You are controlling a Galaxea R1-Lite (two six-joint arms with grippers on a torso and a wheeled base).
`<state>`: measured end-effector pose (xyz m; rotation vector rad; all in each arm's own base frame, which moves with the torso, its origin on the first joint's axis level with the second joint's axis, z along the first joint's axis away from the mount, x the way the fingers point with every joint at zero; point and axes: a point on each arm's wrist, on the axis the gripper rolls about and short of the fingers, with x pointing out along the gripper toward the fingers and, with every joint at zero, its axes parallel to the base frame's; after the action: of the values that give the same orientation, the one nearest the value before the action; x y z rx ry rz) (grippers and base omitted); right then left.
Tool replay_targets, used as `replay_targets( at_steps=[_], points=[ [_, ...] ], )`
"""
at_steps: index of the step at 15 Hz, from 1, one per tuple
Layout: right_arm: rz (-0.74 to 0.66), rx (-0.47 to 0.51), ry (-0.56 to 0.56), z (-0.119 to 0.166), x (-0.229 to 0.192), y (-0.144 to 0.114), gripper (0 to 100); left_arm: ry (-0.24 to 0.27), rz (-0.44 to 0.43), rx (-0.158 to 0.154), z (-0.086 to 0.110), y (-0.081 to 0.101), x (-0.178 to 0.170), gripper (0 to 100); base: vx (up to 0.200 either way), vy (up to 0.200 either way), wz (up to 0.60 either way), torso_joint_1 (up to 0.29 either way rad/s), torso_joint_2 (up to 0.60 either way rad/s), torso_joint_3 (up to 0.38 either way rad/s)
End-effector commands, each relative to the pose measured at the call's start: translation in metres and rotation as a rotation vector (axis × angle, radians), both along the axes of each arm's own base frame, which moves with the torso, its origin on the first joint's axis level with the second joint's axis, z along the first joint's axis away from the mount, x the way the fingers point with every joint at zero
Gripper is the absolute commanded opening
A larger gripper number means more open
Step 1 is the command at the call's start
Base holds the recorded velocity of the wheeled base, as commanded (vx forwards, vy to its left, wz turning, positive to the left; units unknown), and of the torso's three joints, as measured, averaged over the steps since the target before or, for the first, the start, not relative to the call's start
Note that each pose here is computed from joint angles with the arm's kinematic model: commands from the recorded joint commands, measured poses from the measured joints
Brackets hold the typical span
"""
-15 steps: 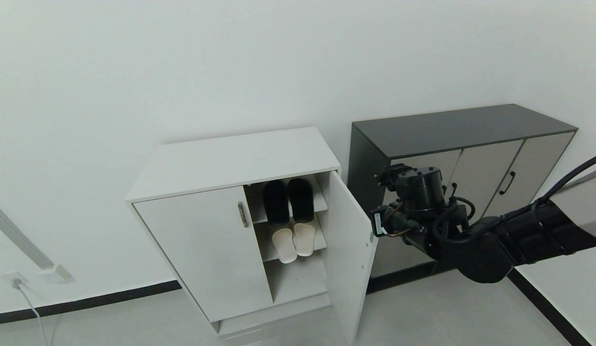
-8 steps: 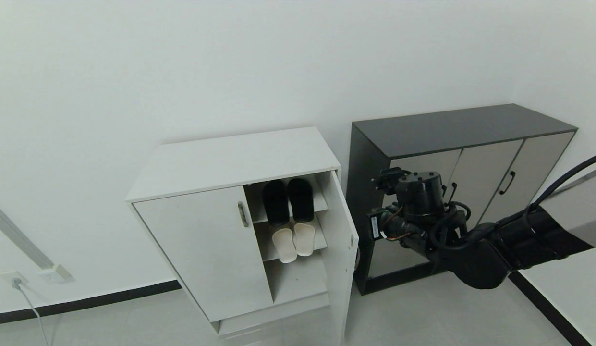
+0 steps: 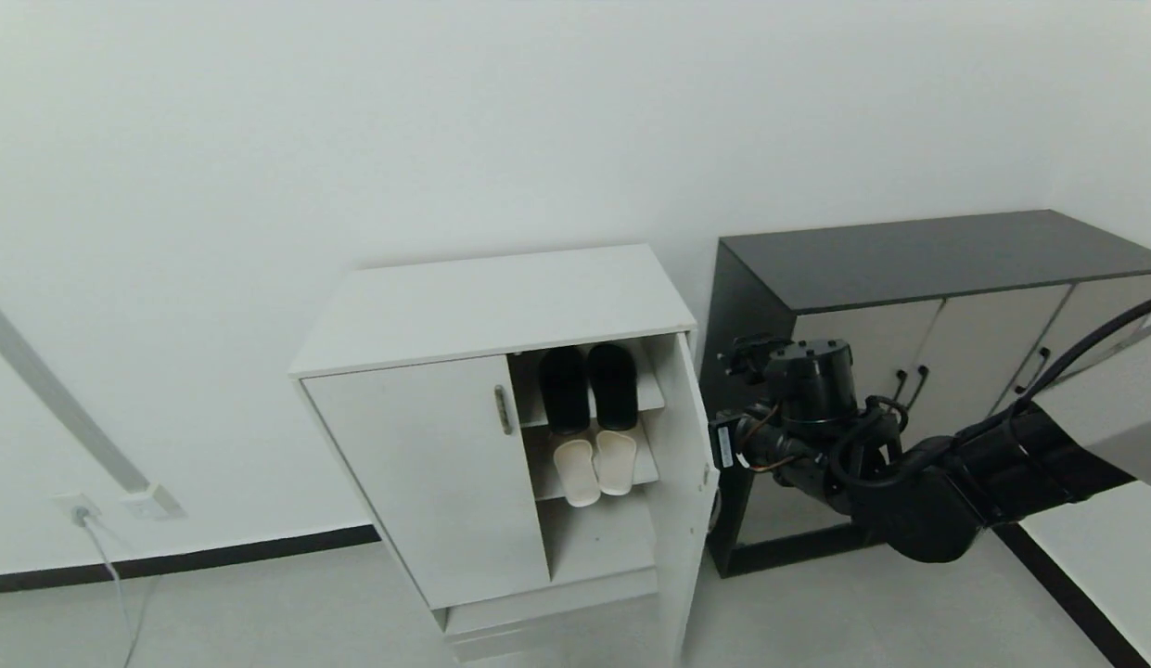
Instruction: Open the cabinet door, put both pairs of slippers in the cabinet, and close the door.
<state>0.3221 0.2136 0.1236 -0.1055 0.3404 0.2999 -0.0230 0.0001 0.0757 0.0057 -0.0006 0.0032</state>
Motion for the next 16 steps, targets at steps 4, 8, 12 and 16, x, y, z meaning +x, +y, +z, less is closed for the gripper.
replay_targets(
  at_steps=[4,8,12,16],
  points=[
    [-0.011,0.017,-0.026,0.0,0.005,-0.007,0,0.001,0.001,0.0,0.0,0.0,0.0,0,0.0,0.0,0.0,0.0,0.0,0.0],
    [-0.05,-0.023,-0.047,0.002,0.014,-0.021,0,0.001,0.0,0.0,0.0,0.0,0.0,0,0.0,0.0,0.0,0.0,0.0,0.0],
    [-0.13,-0.056,-0.055,0.0,0.031,-0.044,0,0.001,0.0,0.0,0.0,0.0,0.0,0,0.0,0.0,0.0,0.0,0.0,0.0],
    [-0.145,-0.079,-0.014,-0.018,0.039,-0.05,0,0.001,0.001,0.0,0.0,0.0,0.0,0,0.0,0.0,0.0,0.0,0.0,0.0]
  ],
)
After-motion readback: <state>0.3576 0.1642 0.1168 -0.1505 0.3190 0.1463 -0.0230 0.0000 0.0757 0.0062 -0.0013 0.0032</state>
